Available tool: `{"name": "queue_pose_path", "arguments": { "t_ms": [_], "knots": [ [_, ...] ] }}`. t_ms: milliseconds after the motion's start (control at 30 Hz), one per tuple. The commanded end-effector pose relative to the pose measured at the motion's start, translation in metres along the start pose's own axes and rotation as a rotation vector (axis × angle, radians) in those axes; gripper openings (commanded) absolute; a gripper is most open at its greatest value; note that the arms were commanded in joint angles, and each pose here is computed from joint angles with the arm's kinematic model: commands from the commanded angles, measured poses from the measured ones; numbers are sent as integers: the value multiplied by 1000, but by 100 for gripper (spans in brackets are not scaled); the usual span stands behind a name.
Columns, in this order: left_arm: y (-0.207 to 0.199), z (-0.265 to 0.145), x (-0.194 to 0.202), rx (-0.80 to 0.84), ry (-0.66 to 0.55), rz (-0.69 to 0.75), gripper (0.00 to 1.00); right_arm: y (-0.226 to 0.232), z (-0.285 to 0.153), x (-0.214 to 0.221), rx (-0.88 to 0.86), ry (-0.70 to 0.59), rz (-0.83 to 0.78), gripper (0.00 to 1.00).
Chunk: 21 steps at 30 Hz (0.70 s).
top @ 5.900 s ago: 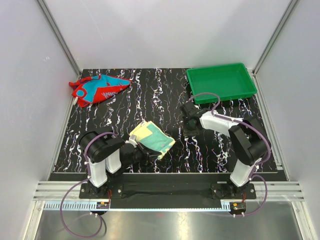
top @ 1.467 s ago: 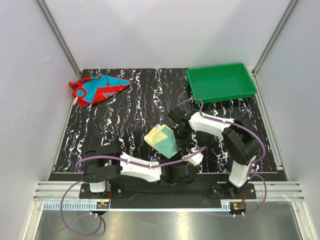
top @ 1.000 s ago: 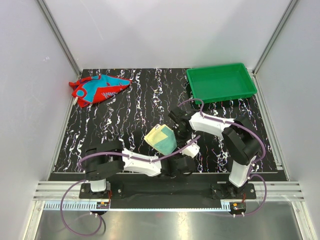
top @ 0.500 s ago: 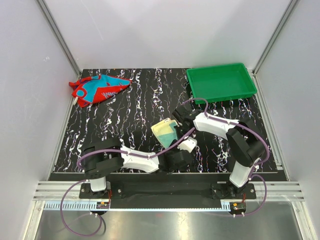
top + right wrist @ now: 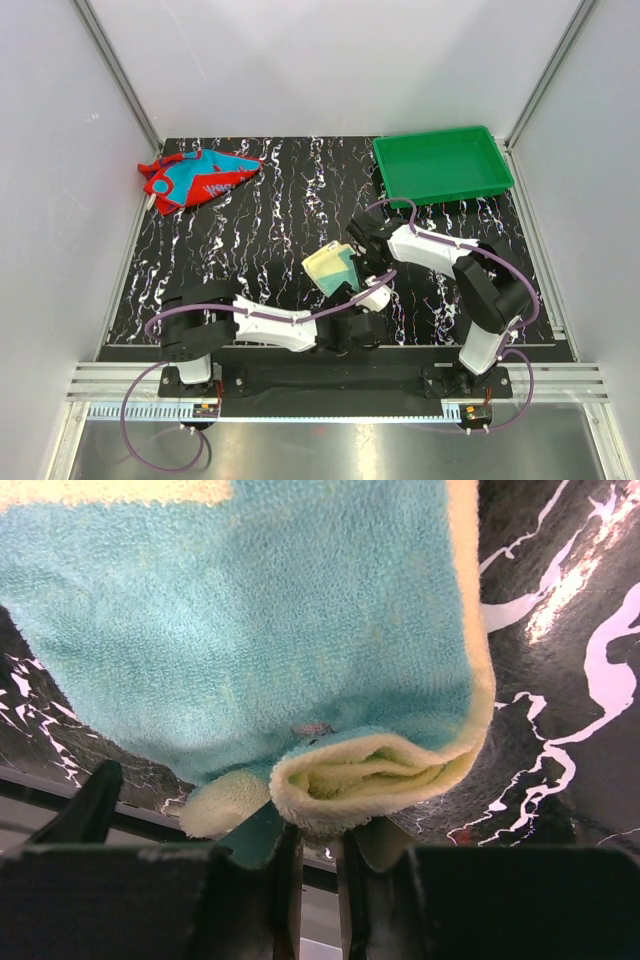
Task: Roll the towels
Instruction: Roll the towel
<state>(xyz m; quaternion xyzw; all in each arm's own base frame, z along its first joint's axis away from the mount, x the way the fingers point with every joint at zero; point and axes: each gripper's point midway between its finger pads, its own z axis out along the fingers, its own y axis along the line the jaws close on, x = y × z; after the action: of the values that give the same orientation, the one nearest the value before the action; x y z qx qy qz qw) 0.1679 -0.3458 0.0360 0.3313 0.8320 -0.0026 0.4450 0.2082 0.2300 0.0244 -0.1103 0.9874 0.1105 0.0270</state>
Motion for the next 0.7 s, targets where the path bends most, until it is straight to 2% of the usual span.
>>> {"name": "queue_pose_path", "arguments": {
  "t_ms": [0,233,433,467,533,600,633,667],
  "knots": [
    [16,-2,-9,-63,-33,23,74,-6,-5,7,4,25,-8,8],
    [-4,0,-7,33,-41,50,69,-6,-5,8,4,29,-7,7],
    [-24,10,13,107,20,99,51,-8,-5,7,7,29,-4,7],
    [-26,11,14,111,26,102,39,-8,-6,6,6,27,-1,7],
    [-31,13,16,132,45,110,25,-9,-8,6,6,25,2,7],
    [-30,15,15,148,47,89,6,-10,-8,7,6,29,7,7],
    [-31,13,16,174,56,73,0,-11,-10,6,6,24,11,7],
    [-28,16,13,183,51,44,0,-12,-10,6,9,25,14,7]
  ]
}}
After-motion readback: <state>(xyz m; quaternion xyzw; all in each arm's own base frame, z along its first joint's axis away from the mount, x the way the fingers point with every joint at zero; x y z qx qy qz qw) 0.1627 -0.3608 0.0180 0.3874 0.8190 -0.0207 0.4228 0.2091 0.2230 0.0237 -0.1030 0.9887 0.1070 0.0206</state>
